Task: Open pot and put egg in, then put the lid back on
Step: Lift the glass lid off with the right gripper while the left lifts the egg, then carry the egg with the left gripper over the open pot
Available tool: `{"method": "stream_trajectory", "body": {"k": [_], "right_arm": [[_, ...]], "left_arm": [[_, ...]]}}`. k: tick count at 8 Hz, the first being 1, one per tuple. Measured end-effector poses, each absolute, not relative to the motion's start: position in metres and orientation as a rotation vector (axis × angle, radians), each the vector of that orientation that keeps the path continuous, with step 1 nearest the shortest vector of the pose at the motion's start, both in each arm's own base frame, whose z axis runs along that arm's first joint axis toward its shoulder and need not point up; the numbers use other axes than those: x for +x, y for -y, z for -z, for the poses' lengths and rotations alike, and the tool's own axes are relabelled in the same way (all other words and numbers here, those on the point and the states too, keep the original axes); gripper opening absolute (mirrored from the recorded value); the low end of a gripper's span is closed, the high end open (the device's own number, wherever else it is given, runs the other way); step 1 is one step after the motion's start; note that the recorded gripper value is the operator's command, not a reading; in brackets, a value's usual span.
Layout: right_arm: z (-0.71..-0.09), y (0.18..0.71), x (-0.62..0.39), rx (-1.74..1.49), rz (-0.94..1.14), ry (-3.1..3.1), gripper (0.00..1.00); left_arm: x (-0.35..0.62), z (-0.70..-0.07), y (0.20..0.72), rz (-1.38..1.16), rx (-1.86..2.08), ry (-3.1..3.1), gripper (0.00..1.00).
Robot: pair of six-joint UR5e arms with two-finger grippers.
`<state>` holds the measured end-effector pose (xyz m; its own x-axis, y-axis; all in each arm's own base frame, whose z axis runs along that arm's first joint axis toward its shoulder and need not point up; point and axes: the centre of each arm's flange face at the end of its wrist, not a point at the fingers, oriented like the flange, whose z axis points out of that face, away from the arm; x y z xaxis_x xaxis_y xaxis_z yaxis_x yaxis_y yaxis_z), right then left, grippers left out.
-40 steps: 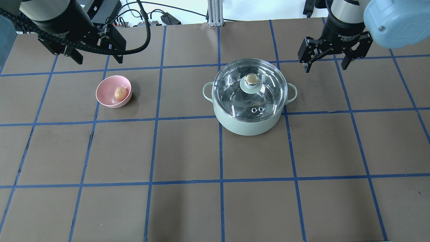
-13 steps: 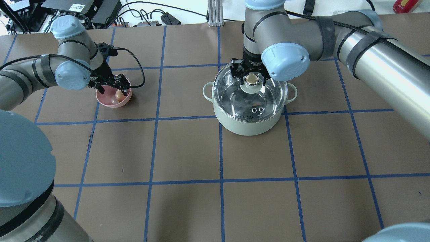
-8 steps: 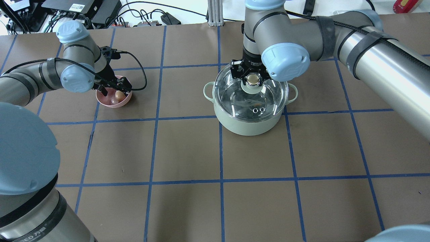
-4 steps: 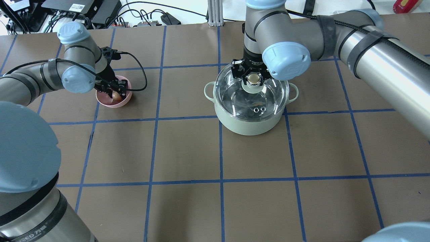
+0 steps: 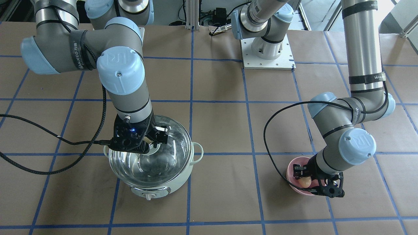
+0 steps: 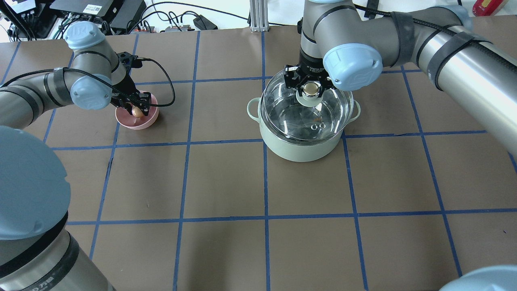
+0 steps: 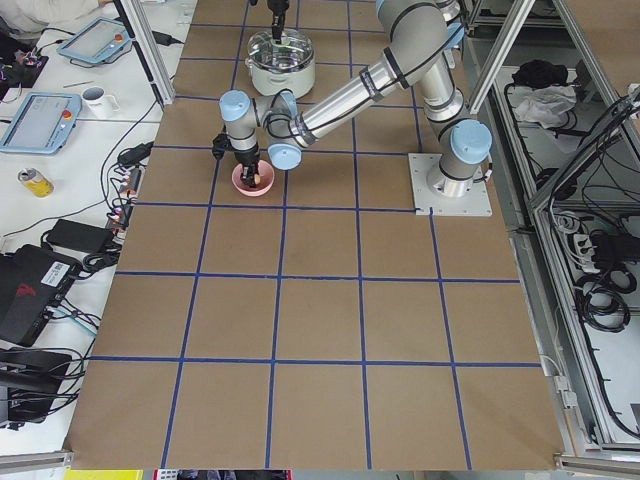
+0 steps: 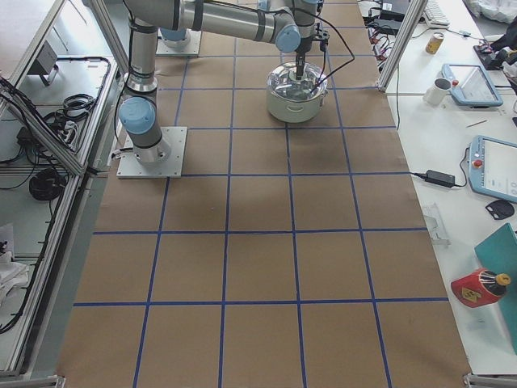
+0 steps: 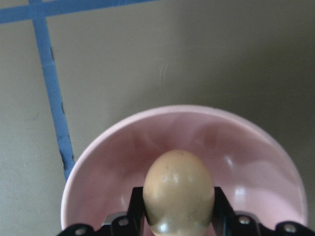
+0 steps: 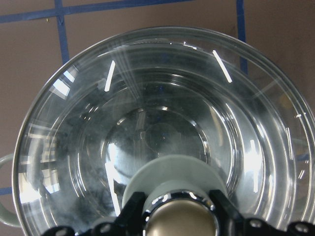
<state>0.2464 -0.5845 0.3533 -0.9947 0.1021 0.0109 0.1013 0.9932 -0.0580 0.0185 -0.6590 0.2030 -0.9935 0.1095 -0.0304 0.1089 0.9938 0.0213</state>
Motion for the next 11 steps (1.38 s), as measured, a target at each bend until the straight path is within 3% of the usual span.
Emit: {"method": "stream_trajectory", "body": {"k": [2,5,11], "right_arm": [[-0.365,0.589,0.225,-0.125,-0.113,3.122,0.00],[-0.384,0.598,0.180,-0.001,-0.147,3.111,0.00],[-0.393,0.617,0.016,0.346,-0.104,3.053,0.00]], "left_arm": [[0.018,-0.244,0.654,0.031,0.112,-3.089,0.00],[-0.006,-0.313,0.618,-0.099,0.011,-3.036,0.00],[-0.285,-0.417,0.561,0.080,0.026,-3.168,0.00]]}}
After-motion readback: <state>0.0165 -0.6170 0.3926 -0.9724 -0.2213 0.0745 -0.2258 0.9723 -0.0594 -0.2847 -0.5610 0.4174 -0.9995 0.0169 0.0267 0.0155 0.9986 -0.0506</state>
